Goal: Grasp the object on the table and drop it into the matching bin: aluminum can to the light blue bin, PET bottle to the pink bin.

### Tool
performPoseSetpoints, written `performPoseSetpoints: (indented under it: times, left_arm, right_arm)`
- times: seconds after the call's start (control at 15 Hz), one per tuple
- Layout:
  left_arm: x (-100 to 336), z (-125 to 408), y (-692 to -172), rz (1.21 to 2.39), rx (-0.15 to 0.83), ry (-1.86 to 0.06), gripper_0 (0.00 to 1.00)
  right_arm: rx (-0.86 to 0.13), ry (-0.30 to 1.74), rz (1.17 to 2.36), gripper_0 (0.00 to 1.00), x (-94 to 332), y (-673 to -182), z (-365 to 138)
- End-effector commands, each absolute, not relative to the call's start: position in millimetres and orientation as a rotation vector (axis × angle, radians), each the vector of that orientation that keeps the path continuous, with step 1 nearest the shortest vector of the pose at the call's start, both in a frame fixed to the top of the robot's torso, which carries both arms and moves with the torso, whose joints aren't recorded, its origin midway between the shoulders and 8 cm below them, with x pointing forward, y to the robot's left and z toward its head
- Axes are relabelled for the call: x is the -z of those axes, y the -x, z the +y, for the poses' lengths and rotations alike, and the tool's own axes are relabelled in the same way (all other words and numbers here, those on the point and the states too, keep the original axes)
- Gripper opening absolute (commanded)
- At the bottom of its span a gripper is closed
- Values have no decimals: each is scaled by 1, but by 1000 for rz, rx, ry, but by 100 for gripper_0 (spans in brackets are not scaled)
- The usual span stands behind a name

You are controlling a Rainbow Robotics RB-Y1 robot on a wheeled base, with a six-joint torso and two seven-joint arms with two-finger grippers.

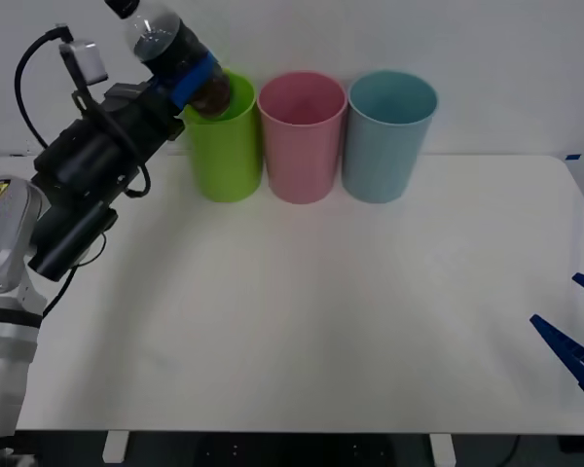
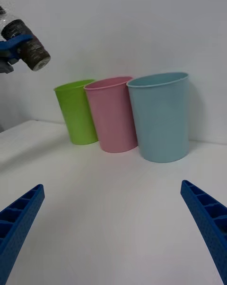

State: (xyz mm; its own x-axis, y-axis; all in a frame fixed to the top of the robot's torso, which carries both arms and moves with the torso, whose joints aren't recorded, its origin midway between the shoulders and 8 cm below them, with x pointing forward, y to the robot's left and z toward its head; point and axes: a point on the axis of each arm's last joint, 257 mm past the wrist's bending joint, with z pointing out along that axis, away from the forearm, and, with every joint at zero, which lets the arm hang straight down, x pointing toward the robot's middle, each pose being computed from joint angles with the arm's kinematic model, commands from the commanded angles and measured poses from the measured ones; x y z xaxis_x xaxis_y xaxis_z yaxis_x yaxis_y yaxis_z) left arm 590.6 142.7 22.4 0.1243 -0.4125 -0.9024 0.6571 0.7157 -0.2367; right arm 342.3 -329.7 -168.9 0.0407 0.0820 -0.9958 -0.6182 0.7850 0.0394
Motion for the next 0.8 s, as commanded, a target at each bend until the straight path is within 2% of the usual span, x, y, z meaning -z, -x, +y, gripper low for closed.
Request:
performPoseSetpoints:
  times: [0.07,0.8]
  left_arm:
    - [-25,123,-612,1230,761,-250,0]
    - [-30,40,-697,1334,554,-302,0]
  right_arm:
    - [-567,465,1441,100,169,-342,-330]
    - [-567,465,1441,100,169,-342,-330]
